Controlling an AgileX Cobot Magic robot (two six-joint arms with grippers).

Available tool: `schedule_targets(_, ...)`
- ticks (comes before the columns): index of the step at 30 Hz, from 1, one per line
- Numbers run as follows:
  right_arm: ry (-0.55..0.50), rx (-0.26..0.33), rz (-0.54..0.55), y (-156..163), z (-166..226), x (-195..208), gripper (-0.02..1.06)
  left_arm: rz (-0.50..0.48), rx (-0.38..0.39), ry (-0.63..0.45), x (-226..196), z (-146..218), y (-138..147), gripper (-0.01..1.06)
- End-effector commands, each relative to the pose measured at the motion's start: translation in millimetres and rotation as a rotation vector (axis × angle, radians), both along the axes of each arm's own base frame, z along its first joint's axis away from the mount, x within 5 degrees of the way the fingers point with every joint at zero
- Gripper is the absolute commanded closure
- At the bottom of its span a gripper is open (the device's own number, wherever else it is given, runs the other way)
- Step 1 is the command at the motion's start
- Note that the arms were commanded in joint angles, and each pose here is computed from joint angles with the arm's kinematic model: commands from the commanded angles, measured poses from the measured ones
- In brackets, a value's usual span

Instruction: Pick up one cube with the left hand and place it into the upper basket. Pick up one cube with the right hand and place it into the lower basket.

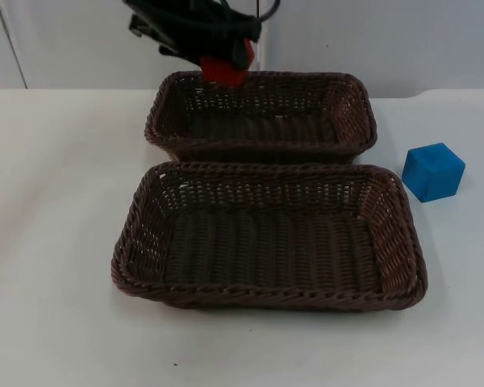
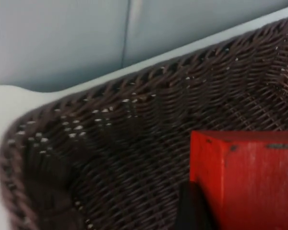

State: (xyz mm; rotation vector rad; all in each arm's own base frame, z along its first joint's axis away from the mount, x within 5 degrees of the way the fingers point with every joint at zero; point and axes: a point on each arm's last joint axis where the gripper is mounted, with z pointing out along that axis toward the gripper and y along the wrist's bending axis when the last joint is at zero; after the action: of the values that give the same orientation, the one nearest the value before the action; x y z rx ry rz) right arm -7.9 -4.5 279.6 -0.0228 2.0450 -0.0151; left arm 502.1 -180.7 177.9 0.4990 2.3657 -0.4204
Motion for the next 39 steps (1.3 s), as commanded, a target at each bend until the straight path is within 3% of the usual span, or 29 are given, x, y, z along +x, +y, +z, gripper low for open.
schedule_targets(1, 0.001, -0.011, 0.000, 0, 1, 1, -0.01, 0.007, -0.022, -0.026, 2, -2, -7, 1.05)
schedule_targets(14, 0.001, -0.011, 0.000, 0, 1, 1, -0.01, 0.024, 0.008, 0.024, 8, -62, -13, 1.05)
schedule_targets(26, 0.001, -0.011, 0.000, 0, 1, 1, -0.01, 0.024, 0.017, 0.062, 7, -82, -13, 1.04)
schedule_targets(28, 0.001, -0.011, 0.000, 0, 1, 1, -0.01, 0.024, 0.016, 0.064, 7, -82, -13, 0.96)
schedule_targets(30, 0.001, -0.011, 0.000, 0, 1, 1, -0.01, 0.026, 0.011, 0.064, 7, -81, -13, 0.79)
schedule_targets(31, 0.001, -0.011, 0.000, 0, 1, 1, -0.01, 0.026, 0.011, 0.064, 7, -81, -13, 0.79)
schedule_targets(35, 0.001, -0.011, 0.000, 0, 1, 1, -0.01, 0.037, -0.019, 0.066, 7, -75, -14, 0.31)
schedule_targets(36, 0.001, -0.011, 0.000, 0, 1, 1, -0.01, 0.037, -0.019, 0.066, 7, -75, -14, 0.31)
schedule_targets(39, 0.001, -0.011, 0.000, 0, 1, 1, -0.01, 0.039, -0.033, 0.056, 7, -66, -15, 0.14)
